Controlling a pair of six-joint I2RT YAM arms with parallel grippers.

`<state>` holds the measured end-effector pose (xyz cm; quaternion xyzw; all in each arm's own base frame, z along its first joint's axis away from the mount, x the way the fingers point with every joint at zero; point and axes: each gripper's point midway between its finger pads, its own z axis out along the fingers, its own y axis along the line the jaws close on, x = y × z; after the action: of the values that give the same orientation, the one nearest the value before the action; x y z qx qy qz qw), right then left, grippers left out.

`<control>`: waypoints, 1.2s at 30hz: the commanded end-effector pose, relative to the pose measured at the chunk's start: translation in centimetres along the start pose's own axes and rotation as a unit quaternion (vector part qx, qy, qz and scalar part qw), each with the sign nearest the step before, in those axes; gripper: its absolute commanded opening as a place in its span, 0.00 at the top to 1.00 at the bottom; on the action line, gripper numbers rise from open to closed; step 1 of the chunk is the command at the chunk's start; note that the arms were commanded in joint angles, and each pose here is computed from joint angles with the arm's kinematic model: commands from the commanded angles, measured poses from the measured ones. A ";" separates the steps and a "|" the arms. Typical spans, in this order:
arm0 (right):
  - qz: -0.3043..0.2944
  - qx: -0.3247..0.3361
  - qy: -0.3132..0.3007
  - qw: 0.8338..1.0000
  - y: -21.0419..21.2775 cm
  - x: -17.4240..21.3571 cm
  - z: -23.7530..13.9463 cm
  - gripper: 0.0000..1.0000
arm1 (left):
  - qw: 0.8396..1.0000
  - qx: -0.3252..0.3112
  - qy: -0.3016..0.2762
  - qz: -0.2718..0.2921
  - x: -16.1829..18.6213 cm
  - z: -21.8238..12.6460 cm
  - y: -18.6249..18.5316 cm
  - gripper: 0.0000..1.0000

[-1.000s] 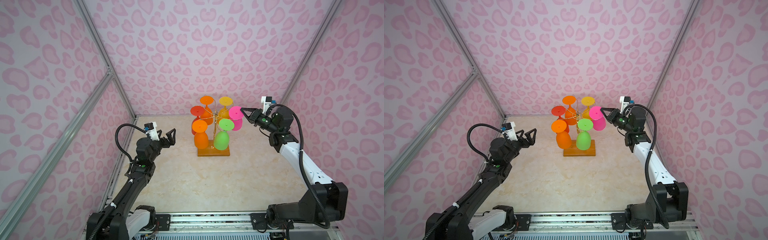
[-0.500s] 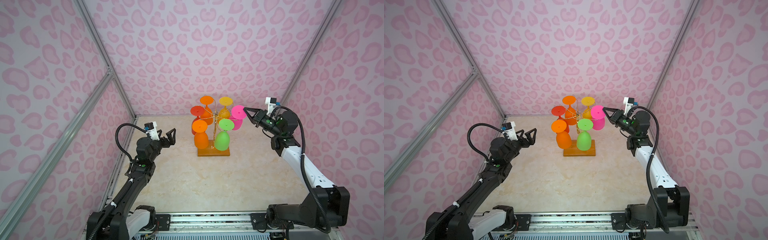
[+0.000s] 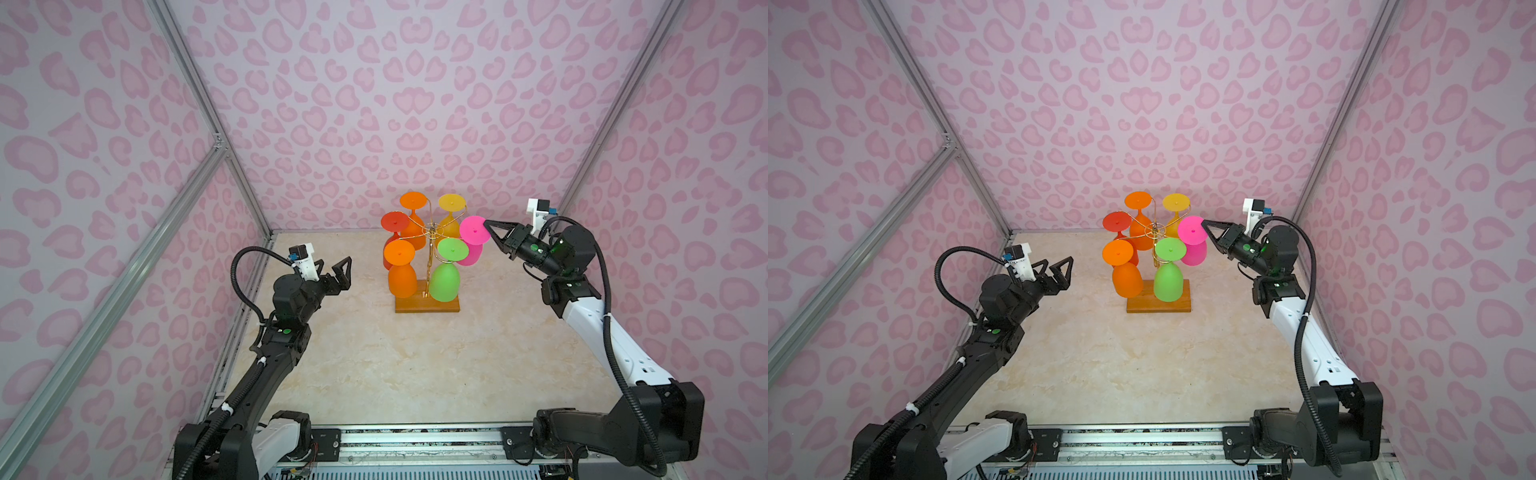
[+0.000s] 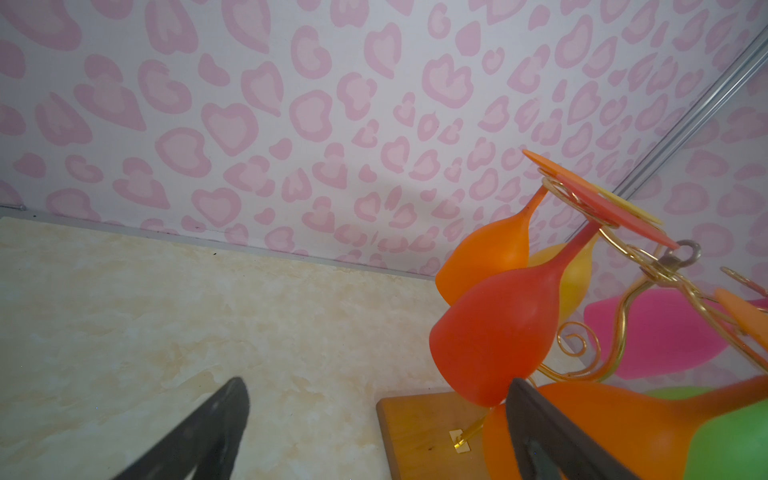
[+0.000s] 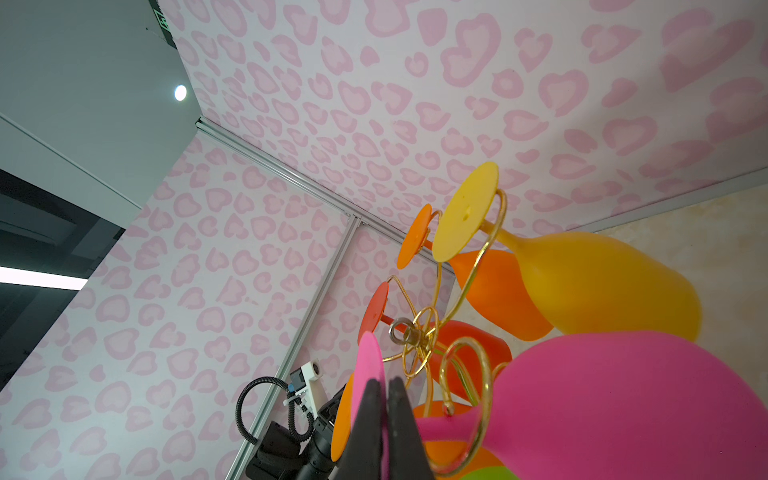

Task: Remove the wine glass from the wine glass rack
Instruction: 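Close the right gripper on the magenta glass's foot on the rack, then lift the magenta glass off the rack with the right gripper while the left gripper approaches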

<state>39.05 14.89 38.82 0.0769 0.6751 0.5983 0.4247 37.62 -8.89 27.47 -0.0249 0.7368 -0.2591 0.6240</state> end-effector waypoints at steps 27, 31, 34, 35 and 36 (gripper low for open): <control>-0.007 -0.013 -0.010 1.000 -1.0 -2.7 4.0 1.00 | 1.000 -0.006 0.001 0.005 0.2 -0.3 0.2 0.02; -0.011 -0.011 -0.021 1.000 -1.0 -3.5 3.5 1.00 | 1.000 -0.006 0.001 0.005 0.3 -0.3 0.2 0.02; -0.012 -0.012 -0.030 0.999 -1.0 -4.1 3.0 1.00 | 1.000 -0.005 0.002 0.003 0.3 -0.3 0.2 0.02; -0.012 -0.013 -0.032 0.999 -0.9 -4.2 2.8 1.00 | 1.000 -0.005 0.002 0.003 0.3 -0.3 0.2 0.02; -0.013 -0.014 -0.035 0.999 -0.8 -4.4 2.6 1.00 | 1.000 -0.005 0.003 0.002 0.3 -0.3 0.2 0.02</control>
<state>44.21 14.26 38.97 0.0980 0.6699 0.5946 0.4337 37.40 -8.74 27.17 -0.0274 0.7390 -0.2557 0.6226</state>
